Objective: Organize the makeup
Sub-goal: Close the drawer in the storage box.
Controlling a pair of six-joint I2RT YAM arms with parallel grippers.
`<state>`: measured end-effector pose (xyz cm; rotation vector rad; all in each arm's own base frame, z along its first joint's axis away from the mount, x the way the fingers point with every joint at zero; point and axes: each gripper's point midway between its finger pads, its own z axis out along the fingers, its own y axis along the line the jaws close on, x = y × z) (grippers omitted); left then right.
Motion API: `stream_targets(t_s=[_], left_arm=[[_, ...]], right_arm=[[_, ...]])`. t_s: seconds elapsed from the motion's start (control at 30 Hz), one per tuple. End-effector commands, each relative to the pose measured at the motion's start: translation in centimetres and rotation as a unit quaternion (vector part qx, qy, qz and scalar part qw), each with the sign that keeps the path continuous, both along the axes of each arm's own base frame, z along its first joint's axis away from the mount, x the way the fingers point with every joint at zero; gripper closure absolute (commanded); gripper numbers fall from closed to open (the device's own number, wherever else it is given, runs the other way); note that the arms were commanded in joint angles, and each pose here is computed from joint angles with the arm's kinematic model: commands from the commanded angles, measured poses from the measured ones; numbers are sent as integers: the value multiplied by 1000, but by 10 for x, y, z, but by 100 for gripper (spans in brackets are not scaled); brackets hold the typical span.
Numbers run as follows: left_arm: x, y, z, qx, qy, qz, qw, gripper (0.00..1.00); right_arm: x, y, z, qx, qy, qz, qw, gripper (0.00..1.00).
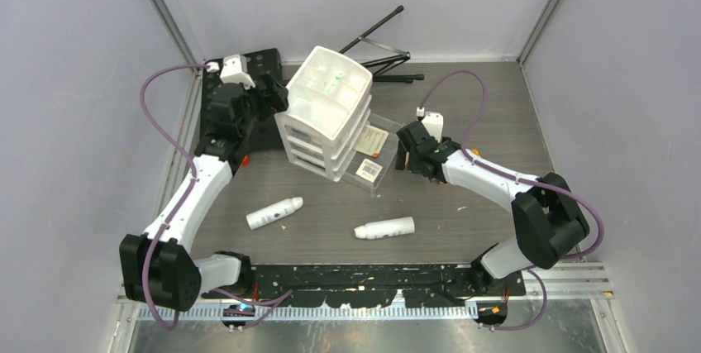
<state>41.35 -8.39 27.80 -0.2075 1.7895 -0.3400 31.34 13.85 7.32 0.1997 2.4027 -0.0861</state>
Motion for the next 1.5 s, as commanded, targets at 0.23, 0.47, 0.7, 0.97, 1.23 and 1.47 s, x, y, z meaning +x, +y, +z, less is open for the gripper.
stream_targets(t_s=[0.23, 0.47, 0.7, 0.97, 1.23, 1.47], left_arm=[[-18, 9, 12, -11, -67, 14, 998, 11], [-20, 15, 1, -10, -69, 27, 997, 11], [-16, -1, -1, -16, -65, -13, 998, 14], [-16, -16, 0, -20, -65, -56, 996, 16], [-14, -29, -5, -23, -59, -90, 994, 16], [-13, -32, -5, -22, -58, -100, 993, 17]], right_arm=[[7, 9, 11, 28, -16, -3, 999, 13], [4, 5, 7, 18, -10, -4, 1000, 13], [7, 11, 3, 27, -3, -4, 1000, 14], [12, 15, -10, 29, 5, -11, 1000, 16], [15, 23, -20, 41, 13, -10, 999, 17], [17, 32, -25, 55, 20, -2, 998, 18]])
